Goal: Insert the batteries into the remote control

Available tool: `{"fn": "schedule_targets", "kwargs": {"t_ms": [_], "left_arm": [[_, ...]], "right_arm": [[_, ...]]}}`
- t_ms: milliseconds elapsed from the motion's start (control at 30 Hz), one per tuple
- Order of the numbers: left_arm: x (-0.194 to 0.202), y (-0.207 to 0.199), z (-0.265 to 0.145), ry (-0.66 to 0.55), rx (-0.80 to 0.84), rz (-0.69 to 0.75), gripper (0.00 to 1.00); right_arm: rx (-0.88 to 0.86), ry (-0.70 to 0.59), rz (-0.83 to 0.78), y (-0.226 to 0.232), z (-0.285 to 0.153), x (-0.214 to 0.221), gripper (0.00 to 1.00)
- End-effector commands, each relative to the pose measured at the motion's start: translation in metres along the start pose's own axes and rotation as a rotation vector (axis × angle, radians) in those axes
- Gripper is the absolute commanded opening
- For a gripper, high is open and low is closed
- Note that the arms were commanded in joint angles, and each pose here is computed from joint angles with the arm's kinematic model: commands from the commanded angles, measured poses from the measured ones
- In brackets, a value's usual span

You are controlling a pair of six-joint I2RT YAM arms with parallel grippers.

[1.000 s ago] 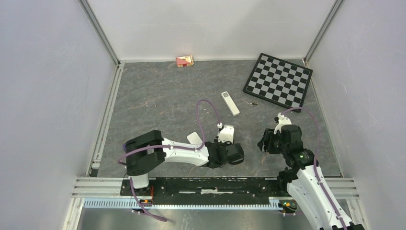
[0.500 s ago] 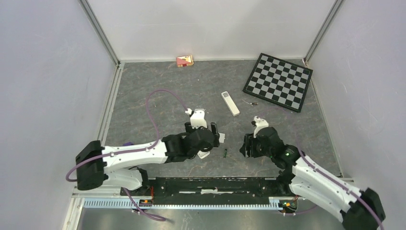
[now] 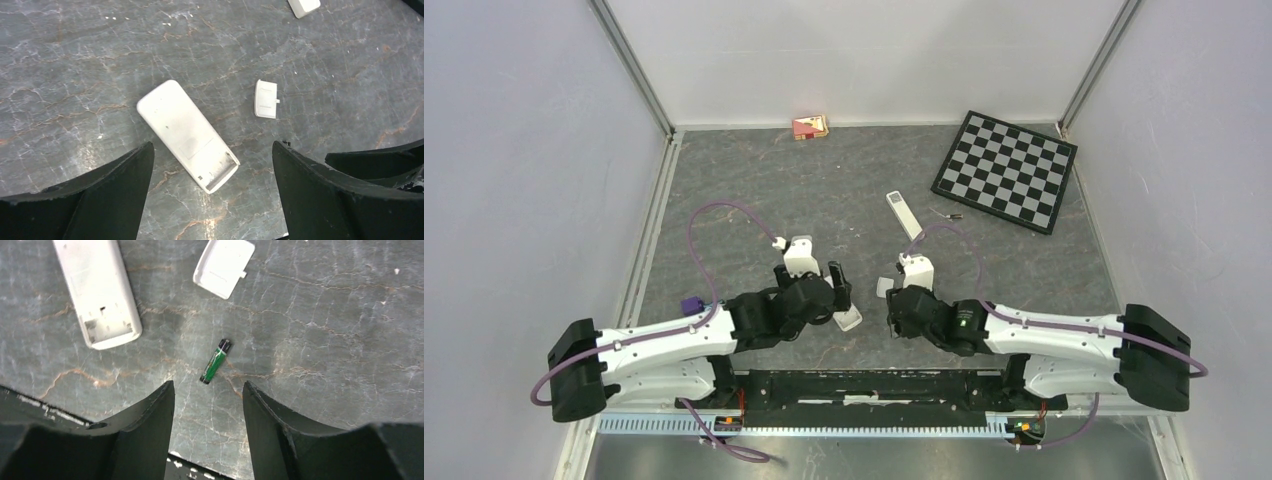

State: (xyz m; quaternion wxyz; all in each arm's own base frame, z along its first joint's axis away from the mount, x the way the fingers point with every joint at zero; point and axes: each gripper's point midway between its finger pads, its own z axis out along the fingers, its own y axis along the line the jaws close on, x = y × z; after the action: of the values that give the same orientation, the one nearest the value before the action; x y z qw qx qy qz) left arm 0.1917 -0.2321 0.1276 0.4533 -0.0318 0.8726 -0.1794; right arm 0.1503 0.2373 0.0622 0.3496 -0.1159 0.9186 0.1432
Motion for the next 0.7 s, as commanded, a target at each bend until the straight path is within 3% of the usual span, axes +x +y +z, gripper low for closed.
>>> {"fn": "schedule_targets", "kwargs": {"t_ms": [0, 667], "left_arm": [[-0.017, 0.008, 0.003, -0.059, -0.023, -0.063, 0.94], [0.003, 0.057, 0.043, 0.158, -0.073, -0.258, 0.96]], "right_arm": [[0.079, -0.082, 0.077, 0.001, 0.006, -0.022, 0.58], [0.070, 0.086, 0.094, 0.009, 0.038, 0.003, 0.42]]}}
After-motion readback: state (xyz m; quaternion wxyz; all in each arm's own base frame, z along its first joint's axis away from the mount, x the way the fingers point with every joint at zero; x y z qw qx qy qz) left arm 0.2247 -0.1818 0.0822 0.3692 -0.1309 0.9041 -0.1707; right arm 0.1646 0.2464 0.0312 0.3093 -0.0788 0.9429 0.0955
